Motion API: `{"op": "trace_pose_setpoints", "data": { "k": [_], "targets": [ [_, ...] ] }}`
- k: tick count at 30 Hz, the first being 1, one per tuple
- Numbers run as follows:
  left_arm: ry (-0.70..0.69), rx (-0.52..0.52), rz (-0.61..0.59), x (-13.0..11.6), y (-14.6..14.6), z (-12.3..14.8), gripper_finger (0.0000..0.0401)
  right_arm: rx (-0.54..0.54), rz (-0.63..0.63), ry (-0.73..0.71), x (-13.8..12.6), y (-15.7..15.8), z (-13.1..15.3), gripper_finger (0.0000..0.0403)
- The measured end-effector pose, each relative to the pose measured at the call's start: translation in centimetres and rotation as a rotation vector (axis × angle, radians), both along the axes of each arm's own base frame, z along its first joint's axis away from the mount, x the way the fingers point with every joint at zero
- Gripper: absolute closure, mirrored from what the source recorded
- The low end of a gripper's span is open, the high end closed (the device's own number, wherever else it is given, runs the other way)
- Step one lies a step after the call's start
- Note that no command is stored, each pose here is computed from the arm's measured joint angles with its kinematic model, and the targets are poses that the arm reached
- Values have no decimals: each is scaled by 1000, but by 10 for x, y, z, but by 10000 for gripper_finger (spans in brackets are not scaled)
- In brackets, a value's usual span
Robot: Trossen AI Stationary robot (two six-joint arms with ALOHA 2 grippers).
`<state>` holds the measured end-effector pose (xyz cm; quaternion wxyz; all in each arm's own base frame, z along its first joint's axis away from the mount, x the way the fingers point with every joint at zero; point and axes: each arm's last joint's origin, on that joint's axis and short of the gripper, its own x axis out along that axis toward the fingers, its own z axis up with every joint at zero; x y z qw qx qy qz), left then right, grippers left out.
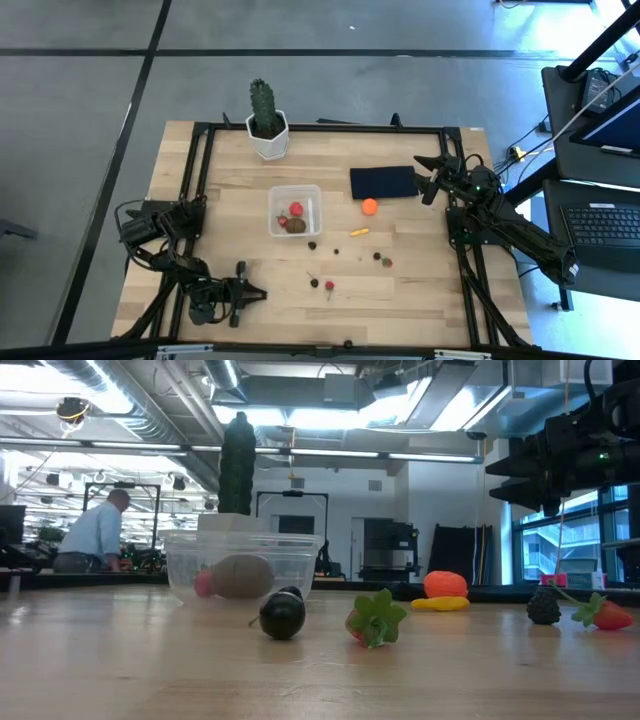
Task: Pick and placing Produce into tupperware
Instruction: Put the bottom blueberry into the transparent container
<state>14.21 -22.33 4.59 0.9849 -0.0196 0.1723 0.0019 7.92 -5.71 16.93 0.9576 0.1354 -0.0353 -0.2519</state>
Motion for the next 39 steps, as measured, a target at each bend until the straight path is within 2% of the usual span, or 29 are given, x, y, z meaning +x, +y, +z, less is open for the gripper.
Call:
{"op": "trace_pose_setpoints", "data": {
  "k": [11, 20, 23, 31, 35, 39],
  "targets": [
    [-38, -30, 86, 15, 8, 5, 366, -4, 0, 2, 0, 0, 0, 63],
    [-92, 12, 146, 37, 24, 38, 366, 24, 0, -13, 0, 0, 0, 63],
    [-111, 16, 194, 46, 38, 53, 369, -1, 0, 1, 0, 0, 0, 63],
    [-190, -103, 379, 79, 98, 103, 361, -108, -1, 61, 0, 0, 0, 63],
    [-202, -128, 408, 94, 134, 118, 371, -138, 0, 79, 0, 0, 0, 63],
    [-177, -107, 400, 105, 162, 119, 363, -136, 0, 77, 0, 0, 0, 63]
  ]
}}
